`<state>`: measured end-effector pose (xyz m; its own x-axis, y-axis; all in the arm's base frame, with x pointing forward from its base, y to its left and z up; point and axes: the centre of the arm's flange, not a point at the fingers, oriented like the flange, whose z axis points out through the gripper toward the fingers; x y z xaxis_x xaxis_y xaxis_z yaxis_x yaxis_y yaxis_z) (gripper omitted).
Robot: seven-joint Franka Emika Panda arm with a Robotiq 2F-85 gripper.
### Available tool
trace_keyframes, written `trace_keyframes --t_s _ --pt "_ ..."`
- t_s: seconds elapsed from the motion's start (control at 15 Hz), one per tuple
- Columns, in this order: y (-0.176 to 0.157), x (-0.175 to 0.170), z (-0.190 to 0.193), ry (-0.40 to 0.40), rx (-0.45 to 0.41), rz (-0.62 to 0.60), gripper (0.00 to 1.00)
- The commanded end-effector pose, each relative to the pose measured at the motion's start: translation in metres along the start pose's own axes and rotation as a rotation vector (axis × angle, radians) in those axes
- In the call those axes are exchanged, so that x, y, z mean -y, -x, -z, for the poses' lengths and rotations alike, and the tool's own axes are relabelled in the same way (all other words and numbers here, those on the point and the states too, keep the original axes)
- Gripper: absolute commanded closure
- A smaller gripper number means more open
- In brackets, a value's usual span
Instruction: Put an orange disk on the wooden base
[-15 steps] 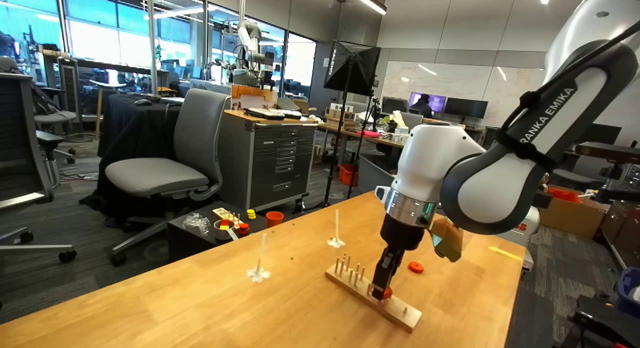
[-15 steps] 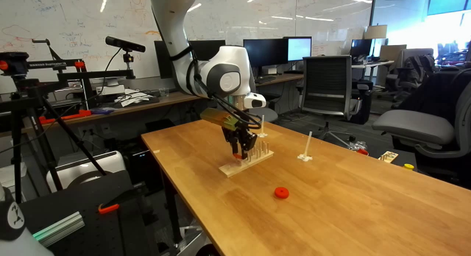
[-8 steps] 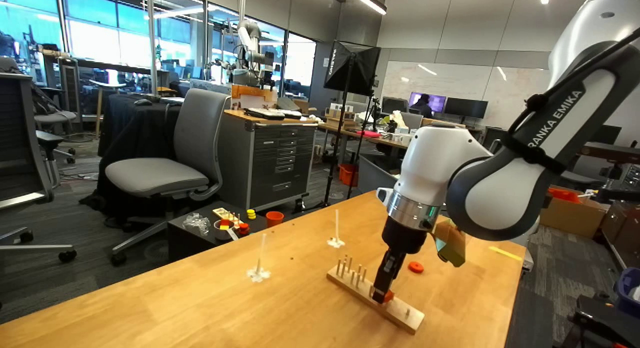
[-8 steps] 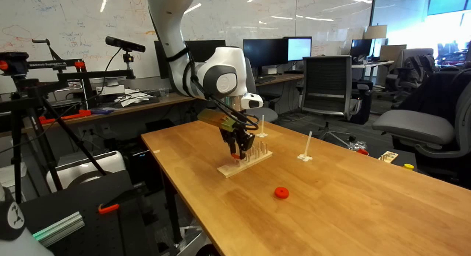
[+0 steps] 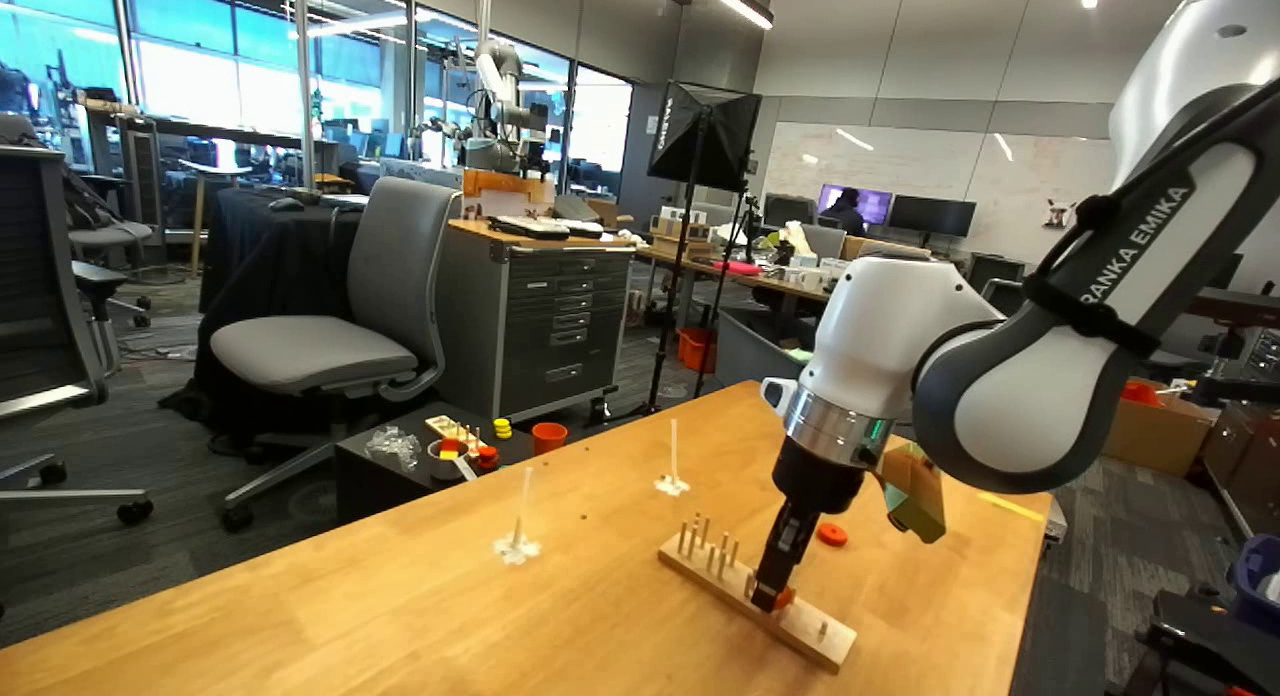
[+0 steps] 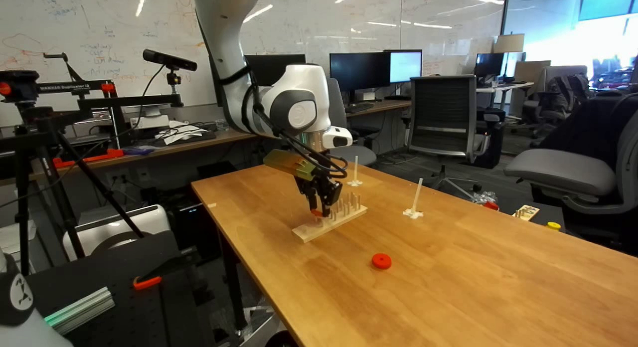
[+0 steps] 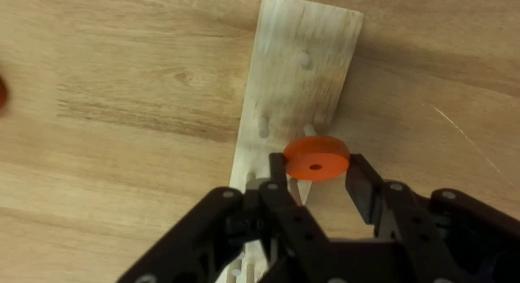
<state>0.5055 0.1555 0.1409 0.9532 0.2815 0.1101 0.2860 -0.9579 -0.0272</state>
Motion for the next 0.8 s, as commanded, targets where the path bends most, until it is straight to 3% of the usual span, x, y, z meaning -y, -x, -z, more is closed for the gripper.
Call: trace_keyframes --t_s 0.0,0.73 --pt "0.014 0.001 0.014 0.005 -0.030 0.028 0.82" --pt "0.030 0.000 0.018 0.000 -0.059 0.050 0.82"
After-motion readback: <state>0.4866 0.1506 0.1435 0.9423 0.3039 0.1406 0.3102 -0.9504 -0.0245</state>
